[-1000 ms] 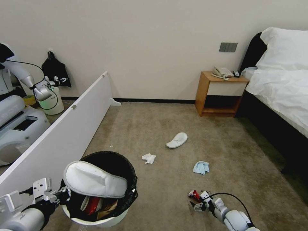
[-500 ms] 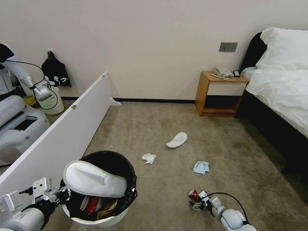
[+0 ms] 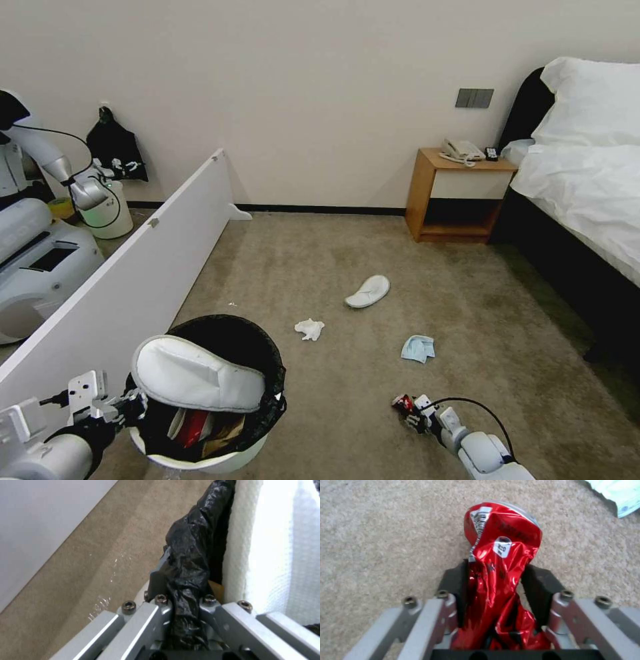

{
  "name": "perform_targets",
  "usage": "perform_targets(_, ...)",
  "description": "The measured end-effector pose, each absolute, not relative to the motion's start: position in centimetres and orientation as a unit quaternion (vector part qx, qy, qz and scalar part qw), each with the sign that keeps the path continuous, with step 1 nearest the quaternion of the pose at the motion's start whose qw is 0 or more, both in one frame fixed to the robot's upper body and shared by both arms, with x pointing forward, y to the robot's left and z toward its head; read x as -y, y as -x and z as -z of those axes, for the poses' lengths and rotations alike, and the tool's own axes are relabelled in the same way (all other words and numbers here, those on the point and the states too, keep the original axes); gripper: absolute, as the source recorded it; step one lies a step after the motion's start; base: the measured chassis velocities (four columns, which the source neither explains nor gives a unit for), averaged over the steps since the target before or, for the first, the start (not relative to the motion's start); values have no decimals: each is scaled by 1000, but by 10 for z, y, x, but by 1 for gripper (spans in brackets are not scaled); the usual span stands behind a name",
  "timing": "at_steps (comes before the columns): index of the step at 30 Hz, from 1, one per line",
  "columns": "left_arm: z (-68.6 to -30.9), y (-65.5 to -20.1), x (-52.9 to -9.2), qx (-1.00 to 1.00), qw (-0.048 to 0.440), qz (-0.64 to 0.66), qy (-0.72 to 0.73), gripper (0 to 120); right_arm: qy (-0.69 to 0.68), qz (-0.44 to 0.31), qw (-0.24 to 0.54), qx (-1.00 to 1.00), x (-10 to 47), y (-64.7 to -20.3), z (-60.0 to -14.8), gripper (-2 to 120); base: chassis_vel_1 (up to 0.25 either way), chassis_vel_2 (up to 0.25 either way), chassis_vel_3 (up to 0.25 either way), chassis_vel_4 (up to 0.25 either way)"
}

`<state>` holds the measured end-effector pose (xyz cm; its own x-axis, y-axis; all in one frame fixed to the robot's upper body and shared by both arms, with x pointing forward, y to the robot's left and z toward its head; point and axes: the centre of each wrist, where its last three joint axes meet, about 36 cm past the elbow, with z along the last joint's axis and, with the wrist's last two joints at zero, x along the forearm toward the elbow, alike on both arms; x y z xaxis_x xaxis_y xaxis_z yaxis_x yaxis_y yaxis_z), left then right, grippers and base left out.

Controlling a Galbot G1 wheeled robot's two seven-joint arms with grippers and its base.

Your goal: Pick up the trash bin, then pick up the garbage from the floor and place it into the trash bin.

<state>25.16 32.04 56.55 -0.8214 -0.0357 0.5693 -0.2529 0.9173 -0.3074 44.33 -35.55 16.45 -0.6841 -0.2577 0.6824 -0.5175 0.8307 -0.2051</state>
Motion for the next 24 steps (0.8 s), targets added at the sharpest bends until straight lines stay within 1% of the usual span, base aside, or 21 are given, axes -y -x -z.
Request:
perform_targets(1,-566,-252,-320,936,289,-188,-77,3,-216,-195,334,897,355,-443,-164,37,0,0,0,0)
perform_targets(3,-566,-251,-320,936,289,-187,-78,3,-216,-190,335,897,360,-441,-164,29,0,0,0,0)
perform_targets(4,-566,-251,-320,936,289,-187,-78,3,-216,-190,335,897,360,-441,-164,29,0,0,0,0)
perform_targets(5,-566,-251,-320,936,288,-187,-78,3,-217,-188,335,897,362,-439,-164,26,0,0,0,0)
perform_targets(11,-566,-251,-320,936,288,-187,-77,3,-222,-181,329,900,371,-435,-169,25,0,0,0,0)
perform_targets(13,-566,-251,-319,936,288,-187,-76,3,-223,-177,314,906,376,-434,-175,23,0,0,0,0)
perform_targets(14,-566,-251,-319,936,288,-187,-75,3,-221,-171,296,913,378,-436,-181,20,0,0,0,0)
perform_targets(18,-566,-252,-319,936,287,-188,-74,3,-219,-165,276,921,379,-437,-188,19,0,0,0,0)
perform_targets(20,-567,-252,-319,937,287,-188,-73,3,-208,-154,222,940,384,-445,-210,19,0,0,0,0)
perform_targets(21,-567,-252,-319,937,287,-188,-73,3,-208,-154,222,940,384,-445,-210,19,0,0,0,0)
perform_targets(22,-567,-252,-318,937,287,-188,-73,3,-203,-148,188,950,386,-451,-228,19,0,0,0,0)
perform_targets(23,-567,-252,-318,936,287,-188,-73,3,-203,-146,175,952,386,-453,-235,19,0,0,0,0)
perform_targets(24,-566,-251,-318,936,289,-187,-73,3,-205,-135,128,961,382,-460,-262,19,0,0,0,0)
